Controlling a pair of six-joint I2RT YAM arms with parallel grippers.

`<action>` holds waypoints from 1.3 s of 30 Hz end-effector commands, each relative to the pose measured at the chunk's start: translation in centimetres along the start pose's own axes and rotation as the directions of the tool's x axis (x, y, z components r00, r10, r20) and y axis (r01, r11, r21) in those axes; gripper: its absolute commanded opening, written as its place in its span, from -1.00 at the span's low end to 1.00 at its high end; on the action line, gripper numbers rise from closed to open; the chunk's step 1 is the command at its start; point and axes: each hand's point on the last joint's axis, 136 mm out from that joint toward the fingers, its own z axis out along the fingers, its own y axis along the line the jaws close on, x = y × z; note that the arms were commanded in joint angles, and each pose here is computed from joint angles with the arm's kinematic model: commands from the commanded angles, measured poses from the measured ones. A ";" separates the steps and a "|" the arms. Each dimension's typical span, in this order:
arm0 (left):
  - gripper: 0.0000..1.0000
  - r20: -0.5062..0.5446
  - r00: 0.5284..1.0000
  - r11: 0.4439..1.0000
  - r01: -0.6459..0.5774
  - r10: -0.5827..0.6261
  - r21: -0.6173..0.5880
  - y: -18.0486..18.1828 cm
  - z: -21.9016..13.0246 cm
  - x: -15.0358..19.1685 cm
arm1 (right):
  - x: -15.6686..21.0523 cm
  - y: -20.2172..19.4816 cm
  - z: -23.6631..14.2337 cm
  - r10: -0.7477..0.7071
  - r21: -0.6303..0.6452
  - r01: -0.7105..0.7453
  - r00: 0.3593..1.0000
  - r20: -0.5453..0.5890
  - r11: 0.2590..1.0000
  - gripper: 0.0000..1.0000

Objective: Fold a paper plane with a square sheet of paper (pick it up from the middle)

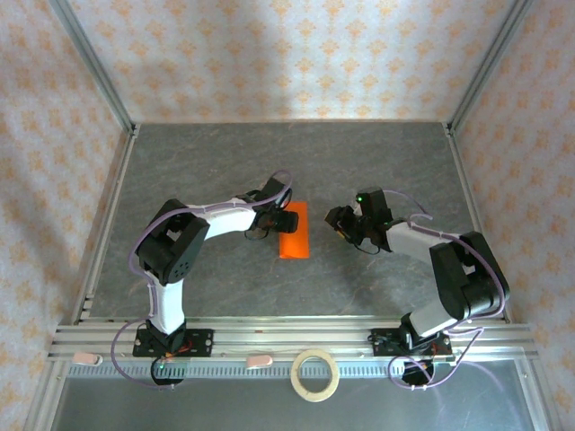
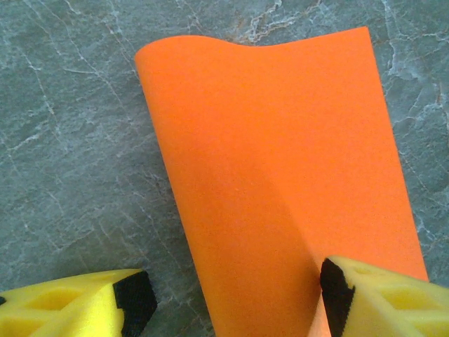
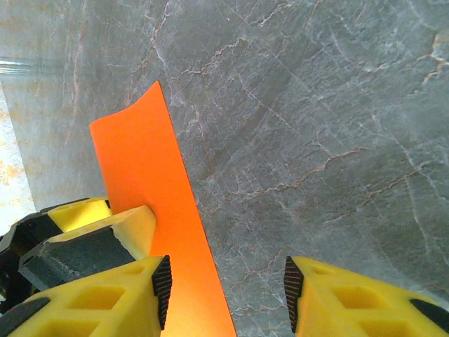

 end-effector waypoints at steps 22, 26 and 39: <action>0.45 -0.129 0.992 0.978 -0.019 -0.008 -0.207 6.0 4.0 4.5 | 0.8 2.7 0.9 -0.046 -0.063 0.044 0.998 -0.037 0.997 -0.33; 0.45 -0.130 0.991 0.979 -0.018 -0.008 -0.204 6.0 4.1 4.6 | 1.4 3.7 2.1 -0.066 -0.069 0.062 0.996 -0.063 0.996 -0.56; 0.45 -0.134 0.991 0.981 -0.019 -0.007 -0.195 5.9 4.4 4.8 | 3.1 5.3 6.7 -0.074 -0.061 0.066 0.986 -0.147 0.996 -1.00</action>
